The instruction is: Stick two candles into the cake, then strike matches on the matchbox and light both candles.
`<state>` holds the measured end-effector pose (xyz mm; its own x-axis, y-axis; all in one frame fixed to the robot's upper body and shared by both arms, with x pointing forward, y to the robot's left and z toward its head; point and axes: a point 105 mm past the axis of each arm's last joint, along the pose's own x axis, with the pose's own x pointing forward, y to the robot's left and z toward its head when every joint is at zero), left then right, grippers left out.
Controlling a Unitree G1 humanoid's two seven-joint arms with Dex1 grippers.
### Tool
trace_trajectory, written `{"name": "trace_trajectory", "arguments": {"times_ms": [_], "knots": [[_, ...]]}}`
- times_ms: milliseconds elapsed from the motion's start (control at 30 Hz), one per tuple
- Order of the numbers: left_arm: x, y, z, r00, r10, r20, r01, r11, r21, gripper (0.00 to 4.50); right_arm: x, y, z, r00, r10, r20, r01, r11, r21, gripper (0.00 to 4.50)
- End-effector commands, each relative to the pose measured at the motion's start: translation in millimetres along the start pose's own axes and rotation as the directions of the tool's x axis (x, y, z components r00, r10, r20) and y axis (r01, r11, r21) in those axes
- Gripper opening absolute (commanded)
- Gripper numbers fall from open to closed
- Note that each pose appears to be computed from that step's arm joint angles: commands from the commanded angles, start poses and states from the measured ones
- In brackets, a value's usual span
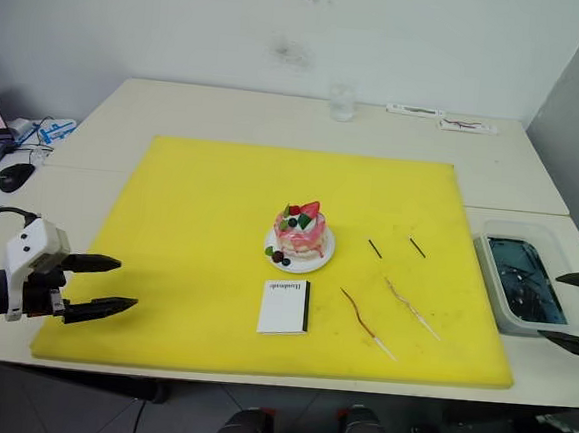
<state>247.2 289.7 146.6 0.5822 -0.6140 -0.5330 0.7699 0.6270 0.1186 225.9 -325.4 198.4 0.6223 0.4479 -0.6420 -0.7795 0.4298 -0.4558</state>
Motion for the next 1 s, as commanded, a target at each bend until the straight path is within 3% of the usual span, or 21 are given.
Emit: {"name": "trace_trajectory", "arguments": {"times_ms": [33,233,433,667,767,1000], "knots": [[10,-22,27,0.992,-0.104,0.071,0.102,0.994,0.038,4.50,0,-2,29,0.996,-0.024,0.089,0.027,0.999,-0.028,4.46],[43,-68,62,0.949,-0.276,0.151,0.252,0.955,0.157,4.50,16,13,69,0.973,-0.009,0.231,0.006,1.000,0.013,4.46],[59,-120,108,0.839,-0.464,0.284,0.407,0.882,0.238,4.50,46,57,88,0.948,0.061,0.312,-0.100,0.989,0.111,4.46],[66,-147,114,0.764,-0.590,0.260,0.514,0.801,0.308,4.50,86,80,76,0.962,-0.004,0.275,-0.050,0.981,0.187,4.46],[75,-147,117,0.767,-0.592,0.247,0.485,0.787,0.380,4.50,100,79,65,0.962,-0.082,0.259,0.021,0.973,0.231,4.46],[79,-147,122,0.764,-0.590,0.262,0.472,0.788,0.396,4.50,108,78,48,0.968,-0.124,0.216,0.061,0.960,0.274,4.46]]}}
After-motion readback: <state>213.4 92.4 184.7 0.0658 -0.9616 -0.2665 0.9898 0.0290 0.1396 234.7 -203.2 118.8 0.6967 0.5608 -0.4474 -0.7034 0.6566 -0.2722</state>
